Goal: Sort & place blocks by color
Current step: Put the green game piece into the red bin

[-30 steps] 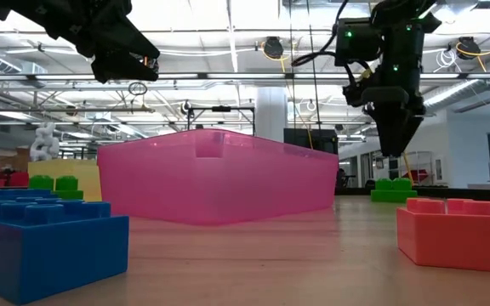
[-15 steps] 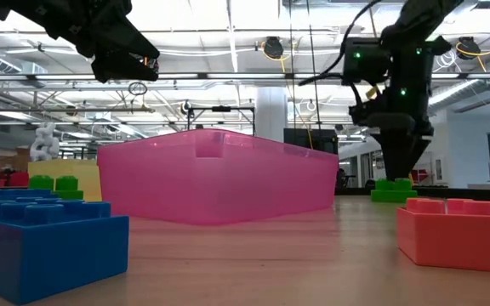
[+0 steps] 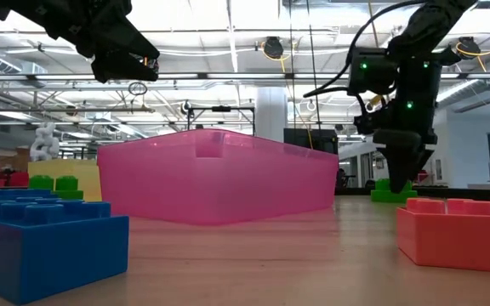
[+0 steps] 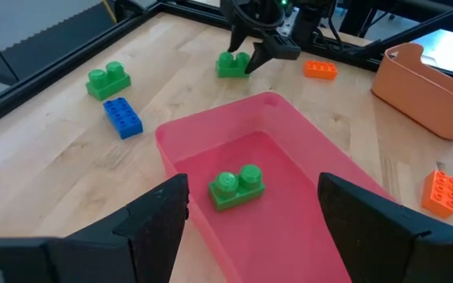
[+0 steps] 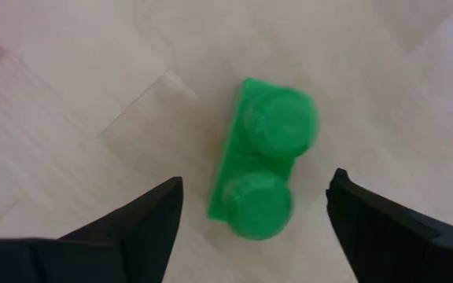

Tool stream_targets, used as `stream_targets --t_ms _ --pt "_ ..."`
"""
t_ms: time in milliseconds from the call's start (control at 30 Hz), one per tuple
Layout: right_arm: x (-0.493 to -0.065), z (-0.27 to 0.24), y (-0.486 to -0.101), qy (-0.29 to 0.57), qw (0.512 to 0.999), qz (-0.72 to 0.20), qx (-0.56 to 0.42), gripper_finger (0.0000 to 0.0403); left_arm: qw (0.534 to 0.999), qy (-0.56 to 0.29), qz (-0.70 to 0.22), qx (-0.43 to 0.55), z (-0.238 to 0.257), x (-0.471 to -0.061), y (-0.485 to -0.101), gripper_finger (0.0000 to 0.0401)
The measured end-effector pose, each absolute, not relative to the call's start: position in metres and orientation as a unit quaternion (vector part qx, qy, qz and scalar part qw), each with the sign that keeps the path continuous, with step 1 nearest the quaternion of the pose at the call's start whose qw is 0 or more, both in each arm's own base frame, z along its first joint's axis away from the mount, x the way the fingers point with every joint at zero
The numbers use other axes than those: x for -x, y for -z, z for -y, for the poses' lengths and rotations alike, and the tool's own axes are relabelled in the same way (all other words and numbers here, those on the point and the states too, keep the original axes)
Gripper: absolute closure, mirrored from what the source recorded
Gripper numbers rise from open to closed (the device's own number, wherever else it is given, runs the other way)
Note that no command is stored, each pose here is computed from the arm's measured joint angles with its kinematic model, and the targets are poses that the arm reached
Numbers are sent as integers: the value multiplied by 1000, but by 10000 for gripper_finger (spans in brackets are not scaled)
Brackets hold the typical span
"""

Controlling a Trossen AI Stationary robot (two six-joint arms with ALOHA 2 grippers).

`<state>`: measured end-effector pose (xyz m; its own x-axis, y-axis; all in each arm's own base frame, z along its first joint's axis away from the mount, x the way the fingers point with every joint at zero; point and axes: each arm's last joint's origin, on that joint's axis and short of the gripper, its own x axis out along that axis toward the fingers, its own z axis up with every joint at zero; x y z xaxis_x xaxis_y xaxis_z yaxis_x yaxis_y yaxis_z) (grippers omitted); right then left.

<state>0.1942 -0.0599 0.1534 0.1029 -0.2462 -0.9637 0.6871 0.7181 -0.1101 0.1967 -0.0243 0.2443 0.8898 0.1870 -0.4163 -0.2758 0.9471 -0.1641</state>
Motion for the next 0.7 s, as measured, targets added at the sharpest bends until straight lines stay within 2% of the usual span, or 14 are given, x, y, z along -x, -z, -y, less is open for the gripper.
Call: stream_targets --t_ms 267,533,700 --pt "-195 60 -154 322 722 -583 -187 202 966 -120 -202 113 24 -197 -244 121" --pt "-195 57 -154 303 727 -593 -165 306 965 -120 -205 112 24 -196 -244 121" --pt "-197 52 -154 292 732 -596 -153 311 965 -120 -205 111 24 -196 -244 121"
